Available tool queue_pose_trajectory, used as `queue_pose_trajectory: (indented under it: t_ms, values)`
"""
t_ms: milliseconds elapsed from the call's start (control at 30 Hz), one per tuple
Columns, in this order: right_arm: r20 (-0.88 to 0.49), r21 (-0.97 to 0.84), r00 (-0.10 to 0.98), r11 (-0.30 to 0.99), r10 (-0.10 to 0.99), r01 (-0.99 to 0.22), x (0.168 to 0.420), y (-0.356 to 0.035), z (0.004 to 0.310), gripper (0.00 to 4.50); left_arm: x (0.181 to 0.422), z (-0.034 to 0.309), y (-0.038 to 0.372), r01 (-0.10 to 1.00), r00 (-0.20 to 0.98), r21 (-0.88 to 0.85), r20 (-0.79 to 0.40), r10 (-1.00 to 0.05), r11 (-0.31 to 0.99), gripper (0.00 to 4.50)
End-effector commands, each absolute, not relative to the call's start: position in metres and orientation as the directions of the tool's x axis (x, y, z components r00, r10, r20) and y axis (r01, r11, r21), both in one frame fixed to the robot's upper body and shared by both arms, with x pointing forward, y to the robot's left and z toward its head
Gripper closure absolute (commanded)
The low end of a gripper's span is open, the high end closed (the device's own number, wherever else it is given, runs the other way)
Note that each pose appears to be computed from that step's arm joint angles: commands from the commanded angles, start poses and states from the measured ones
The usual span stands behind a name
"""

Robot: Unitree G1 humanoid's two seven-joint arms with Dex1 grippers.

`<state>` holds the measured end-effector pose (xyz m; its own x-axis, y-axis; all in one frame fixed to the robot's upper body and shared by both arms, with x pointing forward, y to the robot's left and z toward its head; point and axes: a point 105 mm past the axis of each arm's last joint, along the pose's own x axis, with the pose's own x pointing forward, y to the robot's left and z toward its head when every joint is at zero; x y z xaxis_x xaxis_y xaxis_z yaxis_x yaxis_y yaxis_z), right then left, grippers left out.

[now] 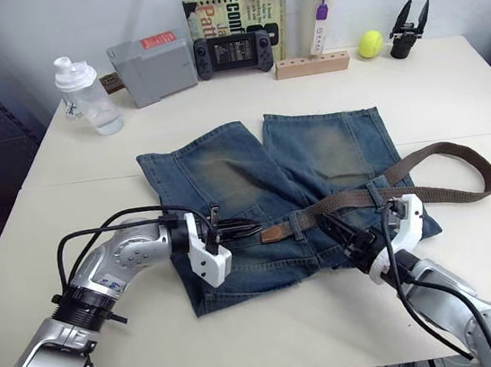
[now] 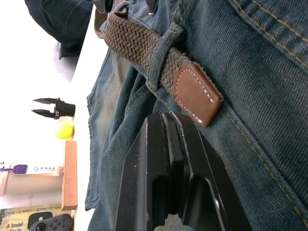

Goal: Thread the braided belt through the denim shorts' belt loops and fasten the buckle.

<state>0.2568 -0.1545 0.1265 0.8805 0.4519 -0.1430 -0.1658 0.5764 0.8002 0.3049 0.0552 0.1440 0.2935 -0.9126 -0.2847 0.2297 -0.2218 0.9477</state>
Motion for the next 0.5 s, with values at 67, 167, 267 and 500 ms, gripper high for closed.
queue_pose_trajectory:
  t_ms: [67, 167, 267, 500]
  values:
    - [-0.107, 0.877, 0.880, 0.461, 0.462, -0.136, 0.267, -0.137, 0.130, 0.04, 0.305, 0.154, 0.057, 0.214, 0.308, 0.960, -0.240, -0.921, -0.179, 4.50]
    - [-0.125, 0.887, 0.894, 0.453, 0.430, -0.094, 0.279, -0.137, 0.125, 0.04, 0.305, 0.154, 0.057, 0.214, 0.310, 0.961, -0.238, -0.920, -0.176, 4.50]
    - [-0.111, 0.902, 0.903, 0.423, 0.415, -0.084, 0.288, -0.136, 0.127, 0.04, 0.303, 0.151, 0.058, 0.220, 0.310, 0.957, -0.251, -0.917, -0.187, 4.50]
    - [-0.103, 0.901, 0.889, 0.421, 0.446, -0.107, 0.284, -0.126, 0.129, 0.04, 0.313, 0.134, 0.080, 0.190, 0.371, 0.942, -0.328, -0.869, -0.275, 4.50]
